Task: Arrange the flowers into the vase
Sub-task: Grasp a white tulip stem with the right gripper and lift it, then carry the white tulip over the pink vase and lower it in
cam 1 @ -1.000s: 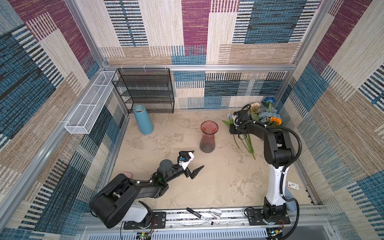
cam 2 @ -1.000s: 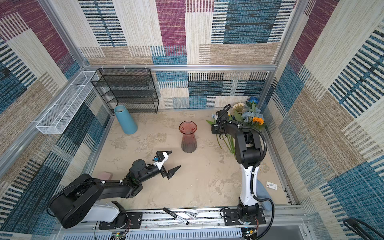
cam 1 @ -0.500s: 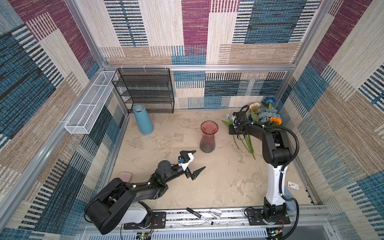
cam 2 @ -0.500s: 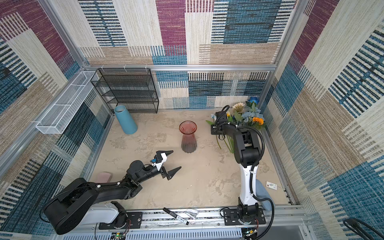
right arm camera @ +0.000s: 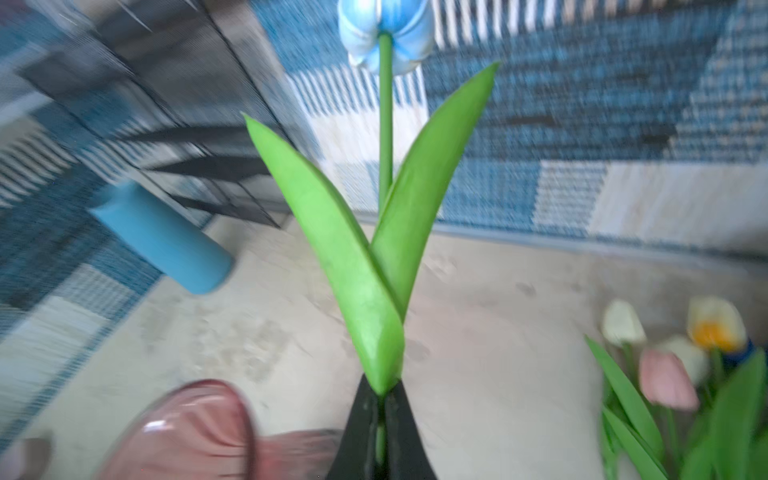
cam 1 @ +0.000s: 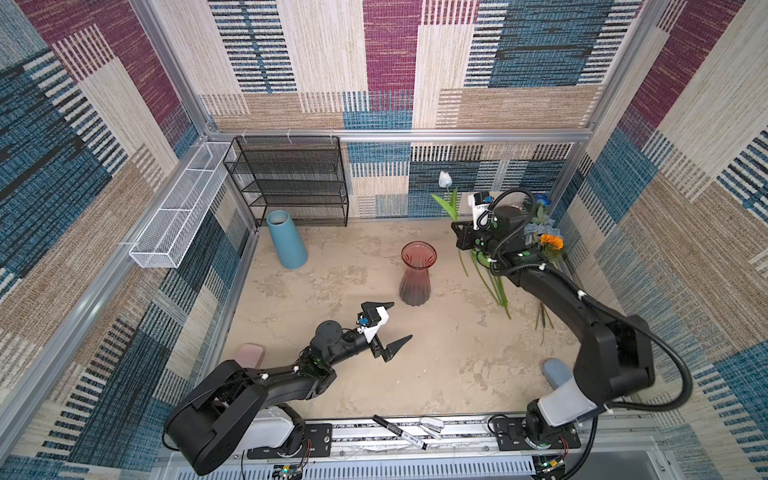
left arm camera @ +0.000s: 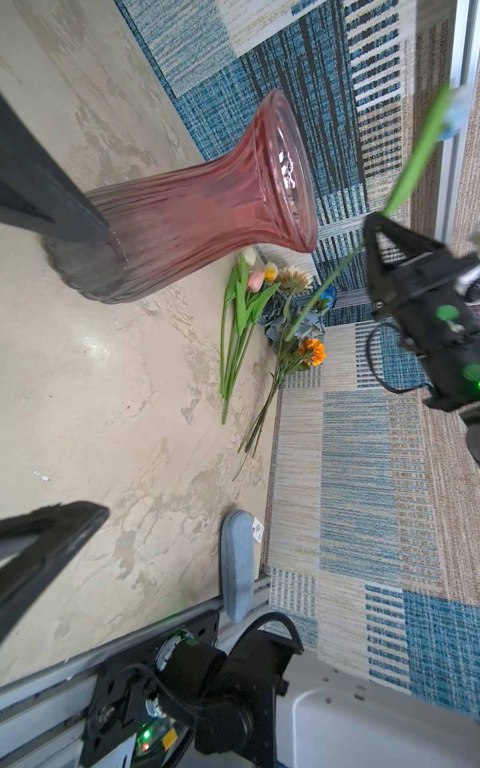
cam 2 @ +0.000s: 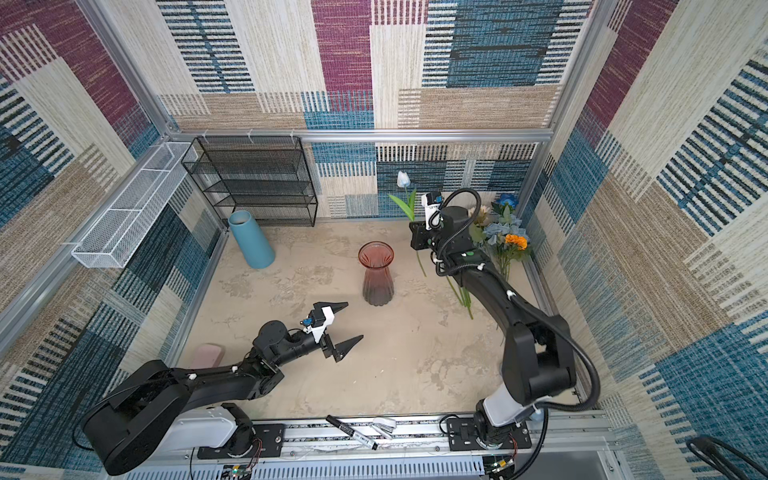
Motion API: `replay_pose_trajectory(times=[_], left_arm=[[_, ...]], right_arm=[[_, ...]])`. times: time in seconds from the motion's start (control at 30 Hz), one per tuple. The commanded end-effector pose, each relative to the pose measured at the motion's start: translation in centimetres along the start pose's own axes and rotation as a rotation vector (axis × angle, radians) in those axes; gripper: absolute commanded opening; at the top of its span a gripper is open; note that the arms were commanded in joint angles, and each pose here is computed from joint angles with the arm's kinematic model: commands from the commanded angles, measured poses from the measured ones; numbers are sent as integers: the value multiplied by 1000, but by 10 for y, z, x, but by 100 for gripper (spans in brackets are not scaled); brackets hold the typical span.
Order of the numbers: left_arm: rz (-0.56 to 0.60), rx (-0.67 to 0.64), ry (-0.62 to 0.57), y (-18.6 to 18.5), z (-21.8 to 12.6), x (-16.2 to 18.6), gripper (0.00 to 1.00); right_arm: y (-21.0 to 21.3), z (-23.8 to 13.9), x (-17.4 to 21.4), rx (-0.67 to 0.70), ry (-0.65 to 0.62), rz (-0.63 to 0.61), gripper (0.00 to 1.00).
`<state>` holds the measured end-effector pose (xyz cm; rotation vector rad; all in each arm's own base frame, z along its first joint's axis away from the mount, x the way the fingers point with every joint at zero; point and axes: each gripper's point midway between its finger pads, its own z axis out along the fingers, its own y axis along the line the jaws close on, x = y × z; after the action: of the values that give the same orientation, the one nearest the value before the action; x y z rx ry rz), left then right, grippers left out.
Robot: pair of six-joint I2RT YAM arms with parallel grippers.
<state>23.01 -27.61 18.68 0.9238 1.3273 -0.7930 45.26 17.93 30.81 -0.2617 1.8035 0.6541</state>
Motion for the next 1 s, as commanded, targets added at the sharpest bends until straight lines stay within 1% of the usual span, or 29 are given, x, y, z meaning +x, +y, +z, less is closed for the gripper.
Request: replay_pose_trajectory(times=[0.0,0.07,0.13,0.2,0.27,0.37,0.5,0.6,0.67,0.77,0.97], left_arm=[[-1,0,-18,0,1,-5,100],[1,0,-20,0,0,-6,100],[3,-1,-20,0,-1,-7,100],[11,-5,-24,0,-2,-9,100],[16,-8,-26,-1,-3,-11,100],[23,-1,-29,-4,-4,-15,100],[36,5,-31,-7,-5,-19,100],[44,16,-23,-11,-4,-19,100],[50,14,-20,-12,-4,-18,100],[55,10,-14,-12,-4,-16,100],[52,1,-5,-10,-1,-11,100]], right_arm=[[81,-41,-68,-294,-298,-68,0],[110,-64,-87,-389,-400,-105,0],[131,-80,-97,-489,-486,-120,0],[143,-86,-98,-561,-551,-121,0],[154,-83,-96,-610,-604,-134,0],[156,-68,-90,-621,-652,-138,0],[145,-52,-77,-608,-703,-126,0],[139,-40,-65,-585,-697,-149,0],[131,-33,-53,-541,-692,-164,0],[123,-26,-33,-501,-660,-190,0],[111,-17,4,-442,-555,-234,1]])
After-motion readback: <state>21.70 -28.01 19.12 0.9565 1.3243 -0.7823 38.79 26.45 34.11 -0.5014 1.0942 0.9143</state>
